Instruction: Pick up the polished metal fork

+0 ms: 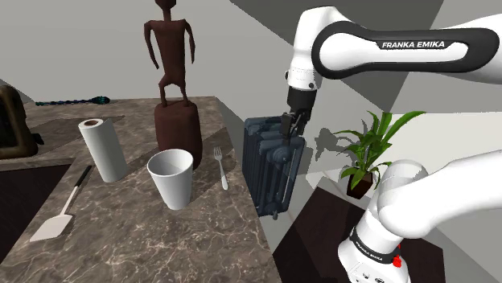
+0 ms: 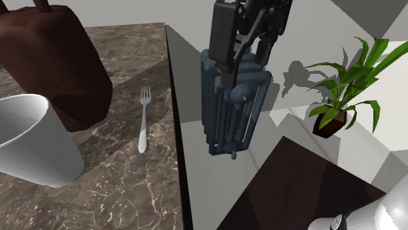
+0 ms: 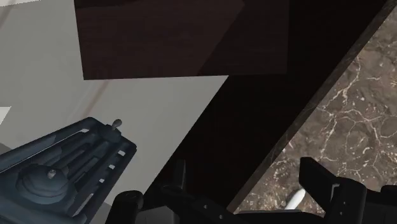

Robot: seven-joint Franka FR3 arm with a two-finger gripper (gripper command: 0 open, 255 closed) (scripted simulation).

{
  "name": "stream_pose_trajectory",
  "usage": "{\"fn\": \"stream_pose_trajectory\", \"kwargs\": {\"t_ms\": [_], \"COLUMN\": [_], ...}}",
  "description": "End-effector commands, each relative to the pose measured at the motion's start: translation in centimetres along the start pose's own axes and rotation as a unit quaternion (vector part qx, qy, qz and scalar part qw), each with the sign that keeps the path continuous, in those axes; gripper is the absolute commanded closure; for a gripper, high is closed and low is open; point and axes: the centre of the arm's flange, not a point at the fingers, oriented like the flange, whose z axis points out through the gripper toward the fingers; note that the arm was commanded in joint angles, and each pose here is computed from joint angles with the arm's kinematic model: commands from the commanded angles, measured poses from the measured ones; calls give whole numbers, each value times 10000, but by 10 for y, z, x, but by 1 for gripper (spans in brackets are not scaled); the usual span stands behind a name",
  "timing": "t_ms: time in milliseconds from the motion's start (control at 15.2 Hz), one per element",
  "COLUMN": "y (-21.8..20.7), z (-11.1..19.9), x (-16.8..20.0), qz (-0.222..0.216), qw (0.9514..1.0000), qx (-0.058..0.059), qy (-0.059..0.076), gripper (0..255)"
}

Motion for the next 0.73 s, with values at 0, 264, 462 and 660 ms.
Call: {"fn": "stream_pose_trajectory", "kwargs": {"t_ms": [0, 264, 462, 660], "y": [0, -22, -36, -47], "z": [0, 24, 42, 60], "x": [0, 39, 70, 102], "qz": [0, 536, 937, 1337], "qw": [10000, 9985, 9955, 9907], "qx": [0, -28, -48, -69], "qy": [0, 92, 161, 230], "gripper": [0, 0, 0, 0]}}
